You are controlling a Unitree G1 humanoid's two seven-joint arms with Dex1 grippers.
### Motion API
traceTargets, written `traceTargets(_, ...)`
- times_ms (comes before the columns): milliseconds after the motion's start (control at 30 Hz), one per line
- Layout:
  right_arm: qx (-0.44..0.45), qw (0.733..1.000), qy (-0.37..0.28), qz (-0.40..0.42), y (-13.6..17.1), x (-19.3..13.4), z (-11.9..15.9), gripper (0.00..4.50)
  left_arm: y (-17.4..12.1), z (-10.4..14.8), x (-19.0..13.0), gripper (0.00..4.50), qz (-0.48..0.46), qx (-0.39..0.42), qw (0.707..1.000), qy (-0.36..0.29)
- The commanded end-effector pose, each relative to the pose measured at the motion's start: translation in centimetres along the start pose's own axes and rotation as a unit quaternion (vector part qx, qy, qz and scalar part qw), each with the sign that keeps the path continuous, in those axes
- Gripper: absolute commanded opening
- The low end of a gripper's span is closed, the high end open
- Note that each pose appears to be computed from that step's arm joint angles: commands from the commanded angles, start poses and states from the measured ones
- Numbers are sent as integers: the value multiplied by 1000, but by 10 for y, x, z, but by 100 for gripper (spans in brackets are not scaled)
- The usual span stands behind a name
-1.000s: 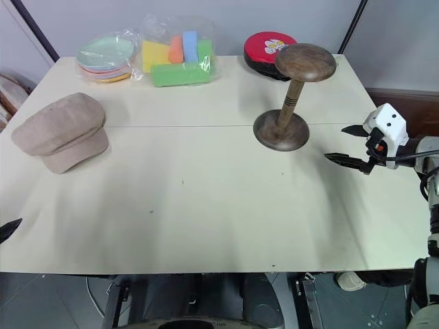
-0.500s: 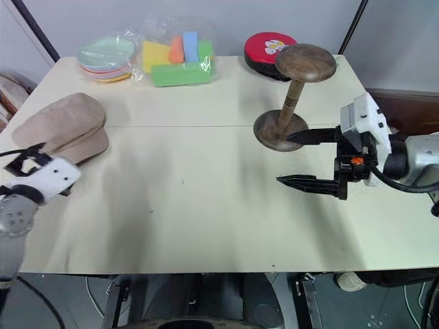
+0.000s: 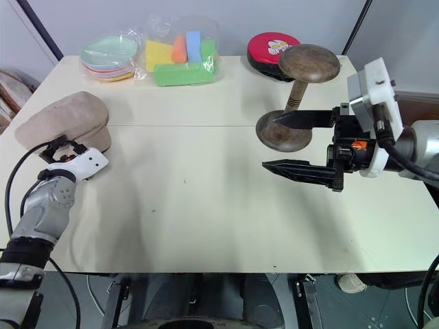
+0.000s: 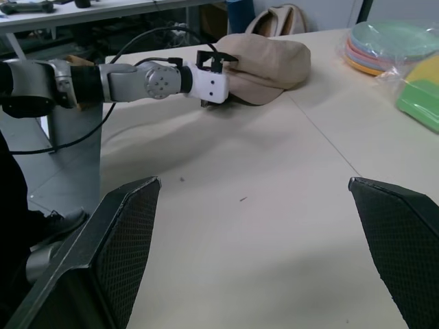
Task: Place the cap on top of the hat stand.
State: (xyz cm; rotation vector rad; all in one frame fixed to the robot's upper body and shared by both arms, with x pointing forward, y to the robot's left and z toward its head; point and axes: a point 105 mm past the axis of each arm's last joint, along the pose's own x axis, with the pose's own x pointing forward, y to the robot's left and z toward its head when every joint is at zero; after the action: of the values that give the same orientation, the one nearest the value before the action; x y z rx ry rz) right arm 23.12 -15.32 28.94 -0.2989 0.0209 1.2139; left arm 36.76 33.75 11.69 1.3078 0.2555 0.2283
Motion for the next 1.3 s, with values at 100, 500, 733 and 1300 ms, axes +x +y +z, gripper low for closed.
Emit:
traceTargets(100,-24,1000,-5,-11,-1,-3,8,450,-7,-5,12,449,-11,16,1000,-3)
traceTargets(500,-33,999,-1,-35,-8,-9,8,450,8,-8,19,16,6,-9,1000,-17)
traceTargets(733,-36,995,2,-97,-26,-27,11,450,63,28,23,7,71,-1,993,-89)
traceTargets(1300,-47,980,-12,-192,-37,-60,22,450,221,234,-50,7,262,-34,856,-444)
